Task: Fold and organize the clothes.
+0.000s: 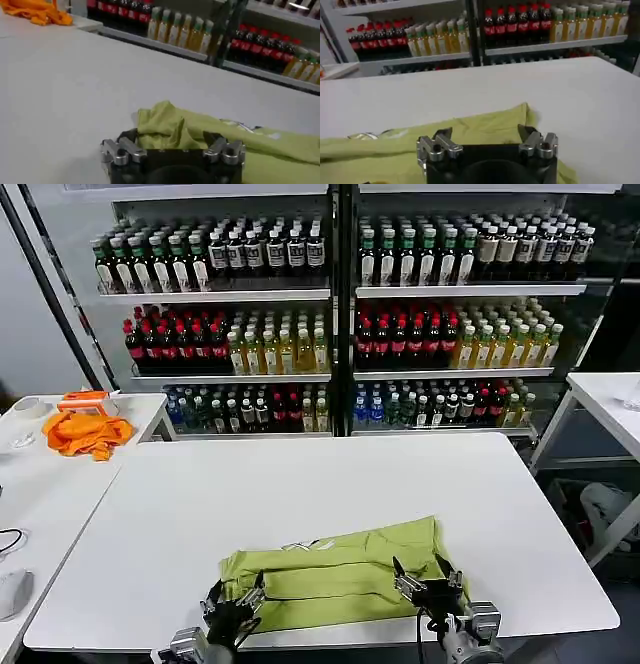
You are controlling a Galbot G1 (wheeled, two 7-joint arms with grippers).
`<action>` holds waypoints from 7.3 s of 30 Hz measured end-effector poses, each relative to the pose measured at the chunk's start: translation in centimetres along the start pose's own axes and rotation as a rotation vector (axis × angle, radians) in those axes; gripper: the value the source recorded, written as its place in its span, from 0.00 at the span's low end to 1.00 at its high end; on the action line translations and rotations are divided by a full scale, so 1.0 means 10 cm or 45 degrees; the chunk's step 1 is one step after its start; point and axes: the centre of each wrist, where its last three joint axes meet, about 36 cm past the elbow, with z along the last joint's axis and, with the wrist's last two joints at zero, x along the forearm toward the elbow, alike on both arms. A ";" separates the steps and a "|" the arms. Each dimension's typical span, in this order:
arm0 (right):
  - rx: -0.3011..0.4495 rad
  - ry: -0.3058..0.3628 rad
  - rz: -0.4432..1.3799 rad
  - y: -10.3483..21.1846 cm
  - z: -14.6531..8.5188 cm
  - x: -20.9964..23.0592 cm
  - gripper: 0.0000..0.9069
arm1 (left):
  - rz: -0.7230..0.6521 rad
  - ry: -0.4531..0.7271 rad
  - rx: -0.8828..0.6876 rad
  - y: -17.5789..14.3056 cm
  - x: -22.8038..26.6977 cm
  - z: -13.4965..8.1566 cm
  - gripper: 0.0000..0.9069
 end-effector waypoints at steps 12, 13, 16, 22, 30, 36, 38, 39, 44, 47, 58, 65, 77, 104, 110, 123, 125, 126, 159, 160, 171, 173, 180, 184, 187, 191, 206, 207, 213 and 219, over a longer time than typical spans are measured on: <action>-0.036 -0.015 -0.007 0.02 -0.03 -0.02 1.00 | -0.011 -0.032 0.046 -0.02 -0.06 0.17 0.03; -0.037 -0.016 -0.007 0.02 -0.03 -0.02 1.00 | -0.010 -0.036 0.049 -0.02 -0.06 0.19 0.03; -0.042 -0.022 -0.004 0.01 -0.05 -0.03 1.00 | -0.004 -0.049 0.060 -0.03 -0.06 0.24 0.03; -0.051 -0.027 0.003 -0.01 -0.06 -0.05 1.00 | -0.005 -0.095 0.092 -0.04 -0.06 0.26 0.03; -0.063 -0.028 0.002 0.00 -0.06 -0.10 1.00 | -0.034 -0.168 0.119 0.10 -0.11 0.07 0.03; -0.078 -0.038 0.000 -0.01 -0.11 -0.12 1.00 | -0.074 -0.261 0.133 0.33 -0.17 -0.24 0.03; -0.082 -0.040 -0.002 -0.01 -0.13 -0.12 1.00 | -0.089 -0.289 0.134 0.45 -0.19 -0.36 0.03; -0.084 -0.041 -0.003 -0.01 -0.13 -0.13 1.00 | -0.098 -0.299 0.132 0.51 -0.20 -0.42 0.03; -0.094 -0.046 -0.007 -0.01 -0.16 -0.13 1.00 | -0.143 -0.357 0.108 0.87 -0.24 -0.78 0.03; -0.097 -0.047 -0.004 -0.02 -0.17 -0.13 1.00 | -0.144 -0.380 0.093 1.05 -0.21 -1.02 0.03; -0.094 -0.044 0.012 -0.08 -0.17 -0.09 1.00 | 0.073 -0.351 0.179 0.91 -0.06 -1.41 0.03; -0.097 -0.038 0.027 -0.11 -0.15 -0.08 1.00 | 0.287 -0.284 0.236 0.43 -0.01 -1.29 0.03; -0.098 -0.034 0.054 -0.17 -0.13 -0.10 1.00 | 0.586 -0.114 0.249 -0.56 -0.09 -0.79 1.00; -0.087 -0.056 0.055 -0.21 -0.18 -0.13 1.00 | 0.605 -0.148 -0.163 -0.85 -0.19 -0.35 1.00; -0.091 -0.061 0.047 -0.19 -0.19 -0.15 1.00 | 0.433 -0.160 -0.112 -0.39 -0.24 -0.66 1.00; -0.060 -0.074 0.048 -0.22 -0.21 -0.15 1.00 | 0.248 0.046 0.050 0.19 -0.14 -0.85 1.00; -0.056 -0.079 0.049 -0.23 -0.22 -0.15 1.00 | 0.259 0.083 0.079 0.19 -0.12 -0.83 1.00; -0.055 -0.080 0.049 -0.23 -0.23 -0.14 1.00 | 0.265 0.098 0.091 0.19 -0.12 -0.82 1.00; -0.041 -0.080 0.045 -0.27 -0.23 -0.13 1.00 | 0.312 0.191 0.235 0.22 -0.46 -0.64 0.71; -0.040 -0.080 0.046 -0.28 -0.23 -0.13 1.00 | 0.297 0.188 0.215 0.24 -0.46 -0.65 0.71; -0.039 -0.079 0.041 -0.27 -0.25 -0.17 1.00 | 0.190 0.100 -0.032 0.36 -0.44 -0.87 0.72; -0.039 -0.078 0.040 -0.27 -0.25 -0.17 1.00 | 0.190 0.078 -0.074 0.34 -0.44 -0.92 0.74; -0.034 -0.075 0.047 -0.29 -0.24 -0.14 1.00 | 0.224 0.019 -0.157 0.28 -0.48 -1.05 0.74; -0.037 -0.078 0.046 -0.29 -0.25 -0.14 1.00 | 0.250 0.041 -0.159 0.25 -0.55 -1.03 0.73; -0.037 -0.081 0.049 -0.30 -0.26 -0.13 1.00 | 0.249 0.072 -0.152 0.27 -0.61 -0.98 0.71; -0.032 -0.077 0.054 -0.31 -0.25 -0.12 1.00 | 0.253 0.116 -0.141 0.30 -0.65 -0.94 0.67; -0.039 -0.081 0.049 -0.29 -0.26 -0.09 1.00 | 0.307 0.235 0.029 0.40 -0.68 -0.90 0.04; -0.040 -0.081 0.050 -0.29 -0.26 -0.08 1.00 | 0.313 0.241 0.050 0.41 -0.69 -0.90 0.04; -0.042 -0.081 0.056 -0.30 -0.26 -0.05 1.00 | 0.339 0.272 0.199 0.48 -0.72 -0.91 0.04; -0.042 -0.084 0.056 -0.30 -0.26 -0.02 1.00 | 0.366 0.289 0.346 0.55 -0.75 -0.92 0.03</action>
